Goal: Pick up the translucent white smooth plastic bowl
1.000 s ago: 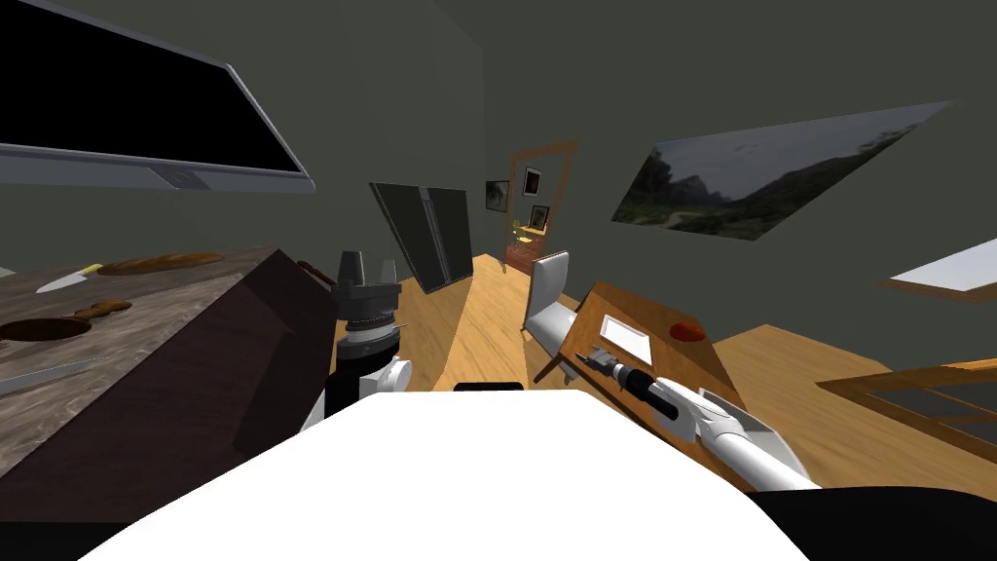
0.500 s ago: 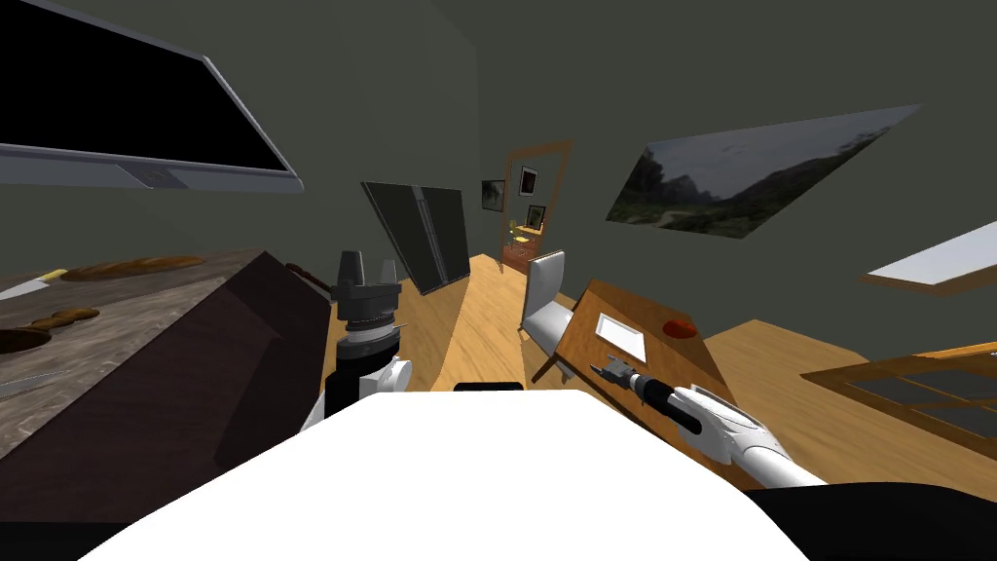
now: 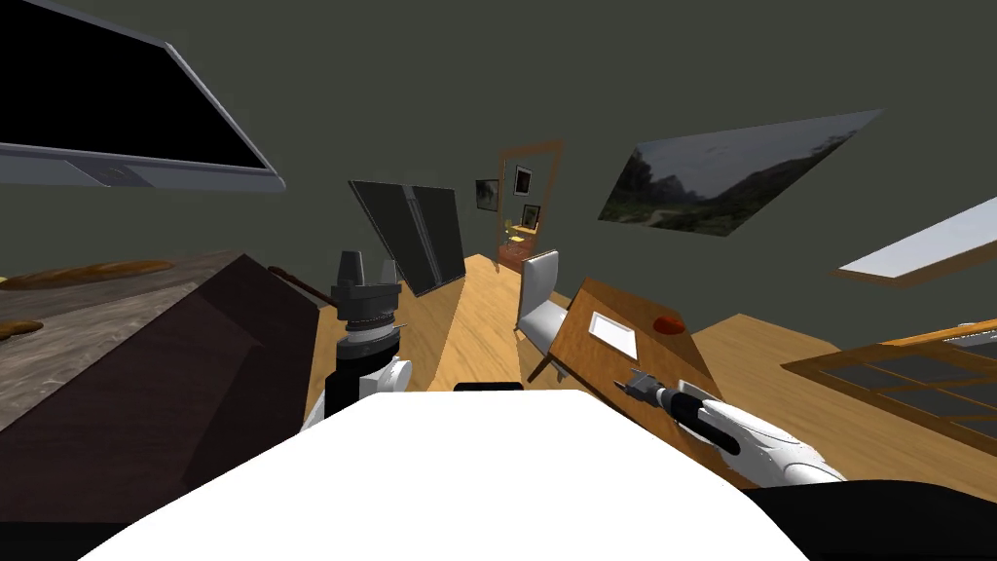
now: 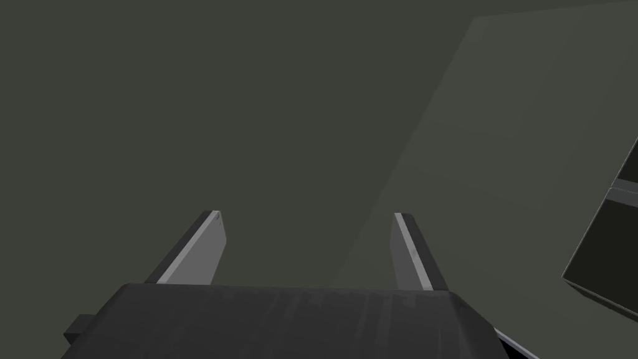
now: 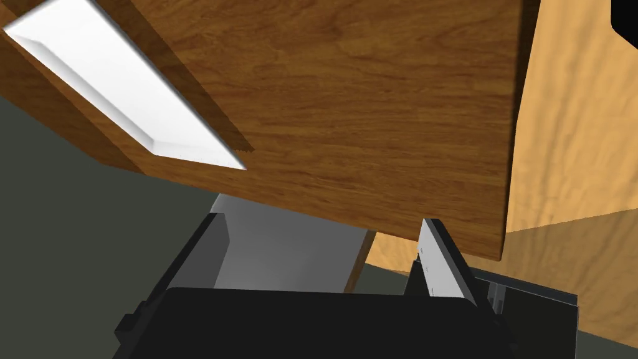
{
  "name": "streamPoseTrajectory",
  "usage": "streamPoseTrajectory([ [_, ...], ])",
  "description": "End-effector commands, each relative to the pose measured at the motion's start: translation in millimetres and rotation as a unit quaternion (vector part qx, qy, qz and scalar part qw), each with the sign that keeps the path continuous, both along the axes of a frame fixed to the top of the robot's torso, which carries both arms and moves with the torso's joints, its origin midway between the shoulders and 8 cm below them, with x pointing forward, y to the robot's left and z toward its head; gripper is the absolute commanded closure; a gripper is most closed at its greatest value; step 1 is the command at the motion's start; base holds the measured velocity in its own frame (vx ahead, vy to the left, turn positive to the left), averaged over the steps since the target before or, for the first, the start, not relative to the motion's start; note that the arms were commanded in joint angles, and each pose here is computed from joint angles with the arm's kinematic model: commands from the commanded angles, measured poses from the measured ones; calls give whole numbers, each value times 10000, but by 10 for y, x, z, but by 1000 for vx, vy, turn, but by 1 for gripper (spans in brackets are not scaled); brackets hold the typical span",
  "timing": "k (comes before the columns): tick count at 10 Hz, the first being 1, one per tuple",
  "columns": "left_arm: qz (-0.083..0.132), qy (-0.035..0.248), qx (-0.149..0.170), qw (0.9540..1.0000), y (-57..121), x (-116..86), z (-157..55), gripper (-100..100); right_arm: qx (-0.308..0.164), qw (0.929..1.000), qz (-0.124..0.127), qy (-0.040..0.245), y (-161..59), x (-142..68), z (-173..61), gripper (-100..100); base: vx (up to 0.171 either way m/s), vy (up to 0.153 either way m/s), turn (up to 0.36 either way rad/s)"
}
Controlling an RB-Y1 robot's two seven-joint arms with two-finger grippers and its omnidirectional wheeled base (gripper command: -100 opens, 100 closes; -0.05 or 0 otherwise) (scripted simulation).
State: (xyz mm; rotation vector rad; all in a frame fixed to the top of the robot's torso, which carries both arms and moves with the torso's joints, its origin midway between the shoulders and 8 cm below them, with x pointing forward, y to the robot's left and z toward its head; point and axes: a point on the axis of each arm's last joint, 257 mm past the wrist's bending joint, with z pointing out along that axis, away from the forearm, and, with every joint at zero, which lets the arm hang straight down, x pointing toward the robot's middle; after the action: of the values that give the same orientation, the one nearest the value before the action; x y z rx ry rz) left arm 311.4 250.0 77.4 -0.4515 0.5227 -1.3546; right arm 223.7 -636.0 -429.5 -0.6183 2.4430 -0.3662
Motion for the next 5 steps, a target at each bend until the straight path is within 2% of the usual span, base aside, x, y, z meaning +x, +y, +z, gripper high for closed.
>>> streamPoseTrajectory([
  [1, 0, 0, 0, 10000, 0, 0, 0, 0, -426, 9984, -40, 371, -351, -353, 30, -100, 16, -64, -119],
  [2, 0, 0, 0, 10000, 0, 0, 0, 0, -426, 9984, -40, 371, -351, -353, 30, -100, 26, -59, -50],
  [4, 0, 0, 0, 10000, 0, 0, 0, 0, -868, 9929, -60, 808, -712, -749, 82, -100, 49, -75, -59],
  [5, 0, 0, 0, 10000, 0, 0, 0, 0, -868, 9929, -60, 808, -712, -749, 82, -100, 18, -56, -47],
])
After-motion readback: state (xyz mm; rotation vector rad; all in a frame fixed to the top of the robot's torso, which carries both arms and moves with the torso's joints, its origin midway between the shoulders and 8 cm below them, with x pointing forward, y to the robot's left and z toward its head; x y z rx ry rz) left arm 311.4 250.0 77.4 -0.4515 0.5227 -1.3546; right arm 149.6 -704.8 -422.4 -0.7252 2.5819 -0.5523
